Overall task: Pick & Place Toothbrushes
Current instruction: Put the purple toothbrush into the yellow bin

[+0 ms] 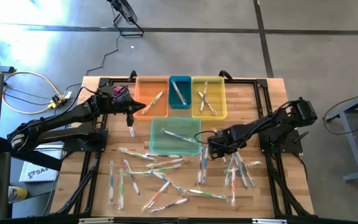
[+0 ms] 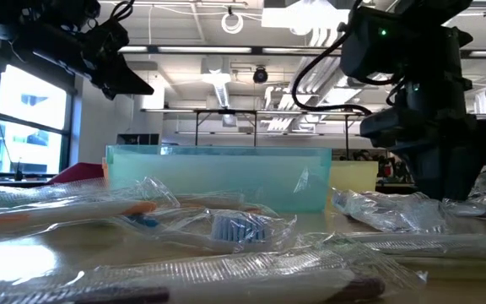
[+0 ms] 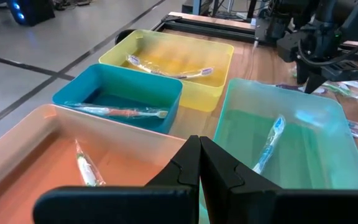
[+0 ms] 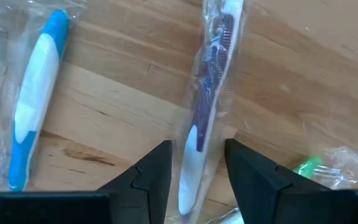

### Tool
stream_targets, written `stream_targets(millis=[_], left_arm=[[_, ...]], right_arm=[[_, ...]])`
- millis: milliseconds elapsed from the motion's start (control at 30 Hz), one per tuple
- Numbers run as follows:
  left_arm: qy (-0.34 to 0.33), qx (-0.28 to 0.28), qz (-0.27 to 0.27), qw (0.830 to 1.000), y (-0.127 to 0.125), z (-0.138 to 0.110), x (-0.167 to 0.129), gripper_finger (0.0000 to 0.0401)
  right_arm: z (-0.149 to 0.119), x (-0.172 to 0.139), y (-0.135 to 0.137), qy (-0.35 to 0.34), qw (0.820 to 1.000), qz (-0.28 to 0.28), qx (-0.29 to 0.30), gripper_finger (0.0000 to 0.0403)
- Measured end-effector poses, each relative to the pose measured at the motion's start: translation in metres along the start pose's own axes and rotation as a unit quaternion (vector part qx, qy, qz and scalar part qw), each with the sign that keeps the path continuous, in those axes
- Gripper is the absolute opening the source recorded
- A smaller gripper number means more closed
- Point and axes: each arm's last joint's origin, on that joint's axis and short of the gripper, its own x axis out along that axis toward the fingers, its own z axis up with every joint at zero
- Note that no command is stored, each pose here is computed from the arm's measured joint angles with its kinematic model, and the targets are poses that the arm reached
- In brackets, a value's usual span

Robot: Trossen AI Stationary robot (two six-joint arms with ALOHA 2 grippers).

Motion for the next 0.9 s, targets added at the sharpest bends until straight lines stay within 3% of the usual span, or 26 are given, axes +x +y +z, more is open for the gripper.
stream_targets(millis=[400, 900], left_arm=[[0.000, 0.000, 0.000, 1.000, 0.0000, 0.0001, 0.0000, 0.0000], [0.000, 0.000, 0.000, 1.000, 0.0000, 0.0001, -0.0001, 0.0000]], right_arm=[[-0.0003, -0.0011, -0.0005, -0.001, 1.000, 0.003, -0.008, 0.0139], [-0.0015, -0.0053, -0.0036, 0.003, 1.000, 0.002, -0.022, 0.0016]])
